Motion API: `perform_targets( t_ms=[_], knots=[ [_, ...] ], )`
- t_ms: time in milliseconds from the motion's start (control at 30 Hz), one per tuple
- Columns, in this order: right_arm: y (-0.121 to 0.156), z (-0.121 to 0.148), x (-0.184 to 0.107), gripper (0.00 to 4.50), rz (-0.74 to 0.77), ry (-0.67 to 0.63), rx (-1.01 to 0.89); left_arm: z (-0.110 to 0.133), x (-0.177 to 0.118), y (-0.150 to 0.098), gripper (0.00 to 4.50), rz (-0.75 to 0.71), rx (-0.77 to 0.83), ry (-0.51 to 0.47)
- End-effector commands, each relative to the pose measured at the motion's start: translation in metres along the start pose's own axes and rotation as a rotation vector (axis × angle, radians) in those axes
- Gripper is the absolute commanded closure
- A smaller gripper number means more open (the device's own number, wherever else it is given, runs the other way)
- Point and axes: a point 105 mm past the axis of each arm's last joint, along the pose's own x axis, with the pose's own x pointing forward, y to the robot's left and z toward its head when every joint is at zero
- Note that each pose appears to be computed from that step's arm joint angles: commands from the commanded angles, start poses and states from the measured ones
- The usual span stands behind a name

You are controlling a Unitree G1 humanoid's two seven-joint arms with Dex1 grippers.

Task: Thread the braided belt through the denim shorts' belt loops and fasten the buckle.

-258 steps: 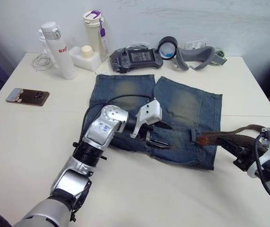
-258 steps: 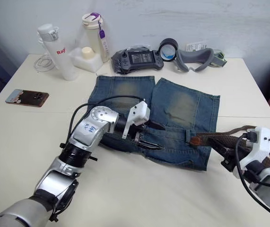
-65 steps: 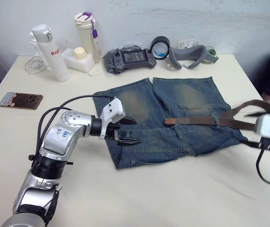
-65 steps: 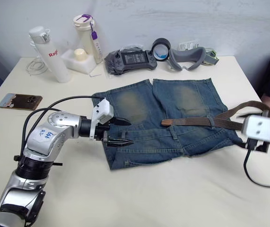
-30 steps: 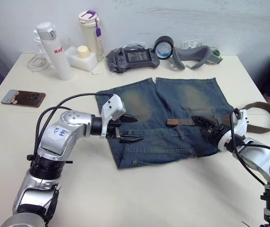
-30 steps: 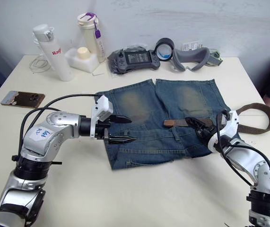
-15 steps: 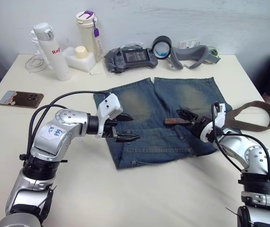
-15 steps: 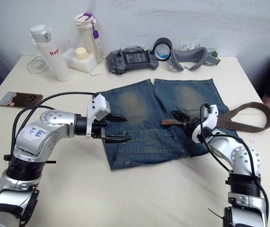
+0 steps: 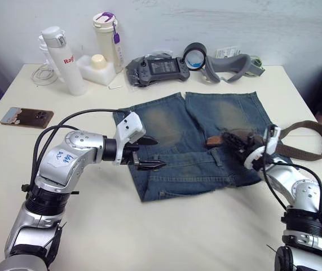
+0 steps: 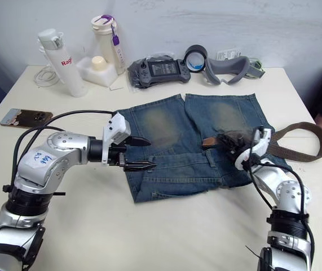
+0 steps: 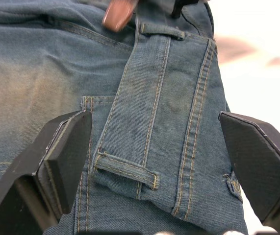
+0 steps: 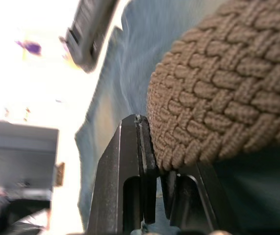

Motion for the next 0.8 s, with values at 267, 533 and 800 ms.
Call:
perform_targets(
  t_ms=[267,533,800],
  knots=[
    [0.011,0.001,-0.036,4.44,0.112,0.064,-0.058,0.01,0.008,-0.012,0.0,-0.076,0.061,-0.026],
    [0.012,-0.026,-0.035,4.44,0.159,0.191,-0.071,0.001,0.007,-0.007,0.0,-0.053,0.095,0.02],
    [0.015,-0.044,-0.024,4.44,0.184,0.297,-0.096,-0.001,0.005,-0.007,0.0,-0.049,0.109,0.031]
  ],
)
